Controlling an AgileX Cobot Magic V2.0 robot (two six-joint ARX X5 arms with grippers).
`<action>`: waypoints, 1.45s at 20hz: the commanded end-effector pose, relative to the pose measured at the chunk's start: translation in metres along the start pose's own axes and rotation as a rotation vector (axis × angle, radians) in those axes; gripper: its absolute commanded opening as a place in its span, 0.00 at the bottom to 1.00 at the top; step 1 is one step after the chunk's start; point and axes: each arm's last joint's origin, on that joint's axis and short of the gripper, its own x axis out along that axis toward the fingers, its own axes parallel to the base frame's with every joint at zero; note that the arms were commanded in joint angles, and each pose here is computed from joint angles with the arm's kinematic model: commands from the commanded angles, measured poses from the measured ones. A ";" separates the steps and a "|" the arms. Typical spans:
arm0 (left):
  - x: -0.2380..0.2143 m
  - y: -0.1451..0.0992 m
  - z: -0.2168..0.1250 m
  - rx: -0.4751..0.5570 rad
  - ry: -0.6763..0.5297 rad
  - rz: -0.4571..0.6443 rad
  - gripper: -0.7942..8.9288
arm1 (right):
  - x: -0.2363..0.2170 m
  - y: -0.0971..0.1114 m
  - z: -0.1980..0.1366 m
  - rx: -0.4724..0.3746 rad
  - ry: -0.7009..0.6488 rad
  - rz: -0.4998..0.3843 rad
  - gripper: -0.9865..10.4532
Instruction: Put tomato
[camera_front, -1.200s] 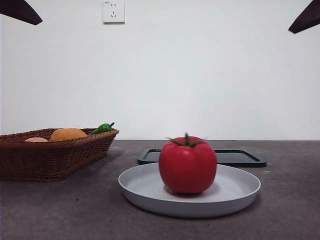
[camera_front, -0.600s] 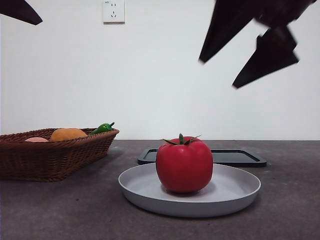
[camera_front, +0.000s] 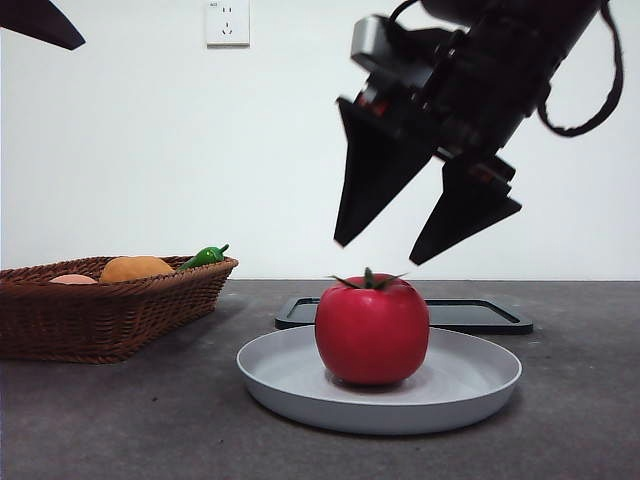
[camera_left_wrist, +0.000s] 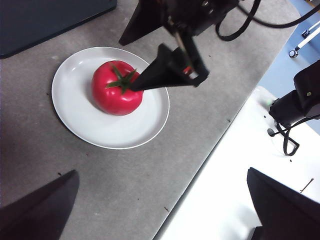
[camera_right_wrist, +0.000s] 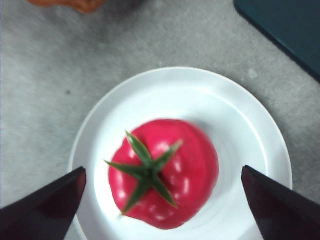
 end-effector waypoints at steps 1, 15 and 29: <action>-0.002 -0.002 0.005 0.015 -0.017 -0.011 0.65 | 0.011 0.003 0.005 -0.022 0.007 -0.025 0.52; -0.001 -0.002 0.005 0.017 -0.020 -0.011 0.65 | 0.055 0.002 -0.005 -0.022 0.116 -0.019 0.54; -0.001 -0.002 0.006 0.025 -0.028 -0.010 0.65 | 0.002 -0.001 0.048 -0.022 -0.072 -0.128 0.24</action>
